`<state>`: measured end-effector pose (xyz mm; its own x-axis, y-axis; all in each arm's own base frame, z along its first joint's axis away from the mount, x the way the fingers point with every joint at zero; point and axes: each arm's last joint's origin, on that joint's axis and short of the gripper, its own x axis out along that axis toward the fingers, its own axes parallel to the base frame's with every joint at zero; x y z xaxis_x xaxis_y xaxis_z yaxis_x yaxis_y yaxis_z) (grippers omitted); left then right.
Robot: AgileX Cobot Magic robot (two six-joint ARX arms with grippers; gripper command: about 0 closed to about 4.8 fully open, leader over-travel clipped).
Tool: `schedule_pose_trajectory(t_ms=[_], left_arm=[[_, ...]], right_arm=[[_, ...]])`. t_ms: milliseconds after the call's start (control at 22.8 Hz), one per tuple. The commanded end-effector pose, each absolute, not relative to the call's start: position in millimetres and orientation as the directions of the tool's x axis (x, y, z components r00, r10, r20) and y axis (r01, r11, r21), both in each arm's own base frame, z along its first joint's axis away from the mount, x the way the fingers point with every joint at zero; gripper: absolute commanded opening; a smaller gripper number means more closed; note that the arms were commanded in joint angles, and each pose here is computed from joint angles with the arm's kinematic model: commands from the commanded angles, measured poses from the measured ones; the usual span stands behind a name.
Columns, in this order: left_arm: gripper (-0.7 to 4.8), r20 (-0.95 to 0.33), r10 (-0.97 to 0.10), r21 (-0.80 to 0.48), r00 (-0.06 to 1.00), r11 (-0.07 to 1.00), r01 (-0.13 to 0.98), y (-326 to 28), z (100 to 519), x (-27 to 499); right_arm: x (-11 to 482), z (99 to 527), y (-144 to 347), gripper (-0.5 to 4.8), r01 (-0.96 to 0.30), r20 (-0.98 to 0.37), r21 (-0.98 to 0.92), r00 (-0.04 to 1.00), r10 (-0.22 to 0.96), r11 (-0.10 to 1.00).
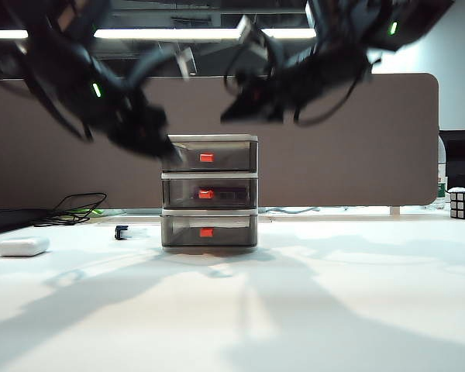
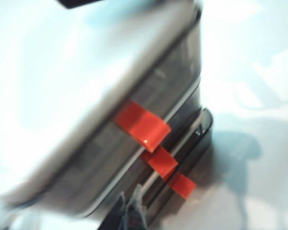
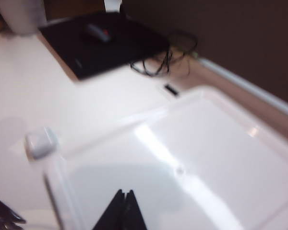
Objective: Open the second layer of the drawer on the table, pick up a pack of napkins on the table and put it in, and finally close the drawer.
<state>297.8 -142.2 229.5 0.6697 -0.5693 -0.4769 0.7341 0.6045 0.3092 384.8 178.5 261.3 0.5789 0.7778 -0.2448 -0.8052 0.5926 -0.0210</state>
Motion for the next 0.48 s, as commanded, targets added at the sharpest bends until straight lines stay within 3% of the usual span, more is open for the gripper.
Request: schedule_pose_trajectory(t_ms=[44, 264, 483], left_arm=[[-0.06, -0.440, -0.580, 0.299, 0.686, 0.626, 0.721, -127, 255, 265], [-0.06, -0.311, -0.592, 0.224, 0.744, 0.715, 0.663, -96, 250, 197], [-0.06, -0.088, -0.561, 0.098, 0.823, 0.817, 0.568, -68, 219, 139]], right_arm=[[364, 301, 165, -0.05, -0.800, -0.209, -0.069, 0.596, 0.775, 0.596], [306, 292, 134, -0.05, -0.743, -0.204, -0.072, 0.664, 0.719, 0.665], [232, 256, 104, -0.05, -0.700, -0.188, -0.026, 0.704, 0.684, 0.713]])
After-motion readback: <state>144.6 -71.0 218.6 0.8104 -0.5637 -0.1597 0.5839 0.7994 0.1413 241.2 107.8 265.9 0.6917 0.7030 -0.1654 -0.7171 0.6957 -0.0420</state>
